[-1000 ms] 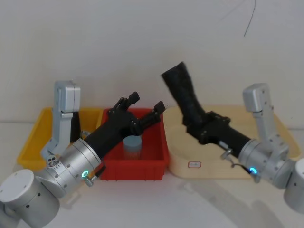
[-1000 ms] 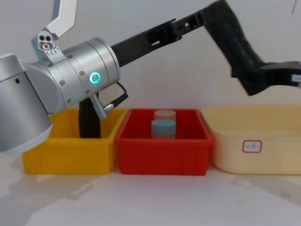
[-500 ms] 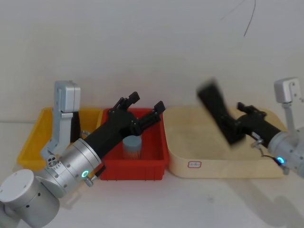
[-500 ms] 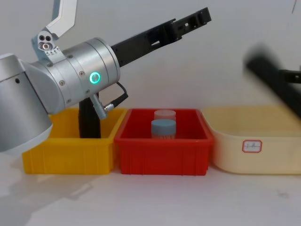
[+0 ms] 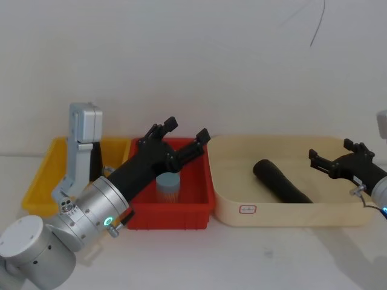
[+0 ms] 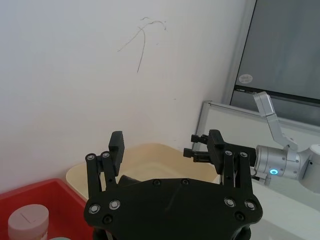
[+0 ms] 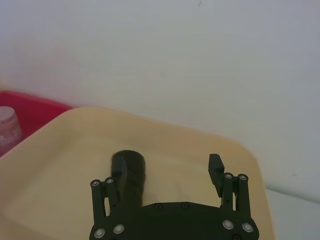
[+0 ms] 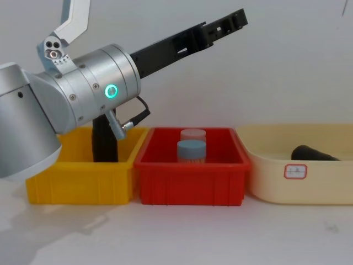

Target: Pick up the garbage bag with the one hand and transfer it to the other hand.

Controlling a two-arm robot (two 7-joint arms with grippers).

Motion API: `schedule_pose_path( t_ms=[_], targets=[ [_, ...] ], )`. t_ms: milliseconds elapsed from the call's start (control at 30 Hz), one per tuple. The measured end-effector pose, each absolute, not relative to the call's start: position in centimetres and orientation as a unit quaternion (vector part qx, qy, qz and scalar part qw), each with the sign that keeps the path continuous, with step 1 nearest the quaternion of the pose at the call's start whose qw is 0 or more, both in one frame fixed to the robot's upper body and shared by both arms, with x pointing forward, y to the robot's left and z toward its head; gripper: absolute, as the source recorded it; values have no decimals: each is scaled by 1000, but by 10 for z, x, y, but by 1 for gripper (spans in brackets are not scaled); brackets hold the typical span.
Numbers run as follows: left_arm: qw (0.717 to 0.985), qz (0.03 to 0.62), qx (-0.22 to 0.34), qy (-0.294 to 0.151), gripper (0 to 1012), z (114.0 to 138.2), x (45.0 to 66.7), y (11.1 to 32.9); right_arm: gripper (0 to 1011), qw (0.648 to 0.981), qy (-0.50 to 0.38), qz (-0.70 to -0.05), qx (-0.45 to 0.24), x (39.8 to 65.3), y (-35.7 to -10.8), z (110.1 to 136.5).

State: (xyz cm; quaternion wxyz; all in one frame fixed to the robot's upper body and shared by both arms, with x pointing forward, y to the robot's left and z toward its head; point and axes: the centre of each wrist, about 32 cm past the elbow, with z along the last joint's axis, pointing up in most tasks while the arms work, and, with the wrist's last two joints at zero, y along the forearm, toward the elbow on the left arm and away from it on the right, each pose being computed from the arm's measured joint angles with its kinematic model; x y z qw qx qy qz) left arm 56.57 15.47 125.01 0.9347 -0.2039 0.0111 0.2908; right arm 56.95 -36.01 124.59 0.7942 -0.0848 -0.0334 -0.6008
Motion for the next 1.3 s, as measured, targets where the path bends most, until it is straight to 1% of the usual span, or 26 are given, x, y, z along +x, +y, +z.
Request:
schedule_pose_path(
  t_ms=[200, 500, 833, 900, 1133, 1167, 1233, 1267, 1300],
  targets=[
    [932, 297, -206, 10, 1002, 1250, 565, 156, 1004, 797, -41, -596, -87, 564, -359, 1248],
    [920, 328, -214, -3, 1001, 1250, 563, 164, 1004, 819, -54, -566, -79, 560, -345, 1253],
    [897, 382, -220, -25, 1001, 1249, 559, 184, 1004, 854, -66, -512, -63, 565, -318, 1259],
    [888, 402, -221, -32, 1002, 1248, 557, 192, 1004, 865, -70, -493, -58, 568, -309, 1261],
    [869, 440, -221, -45, 1001, 1246, 552, 208, 1004, 886, -74, -454, -51, 578, -290, 1264],
    [864, 450, -220, -48, 1001, 1245, 550, 212, 1004, 892, -75, -443, -50, 581, -284, 1265],
    [856, 465, -220, -52, 1001, 1244, 547, 219, 1004, 895, -75, -437, -49, 582, -282, 1265],
    [854, 469, -219, -53, 1002, 1244, 547, 221, 1004, 902, -75, -422, -48, 587, -274, 1266],
    [851, 474, -219, -55, 1001, 1244, 546, 223, 1004, 905, -75, -416, -48, 589, -271, 1266]
  ],
)
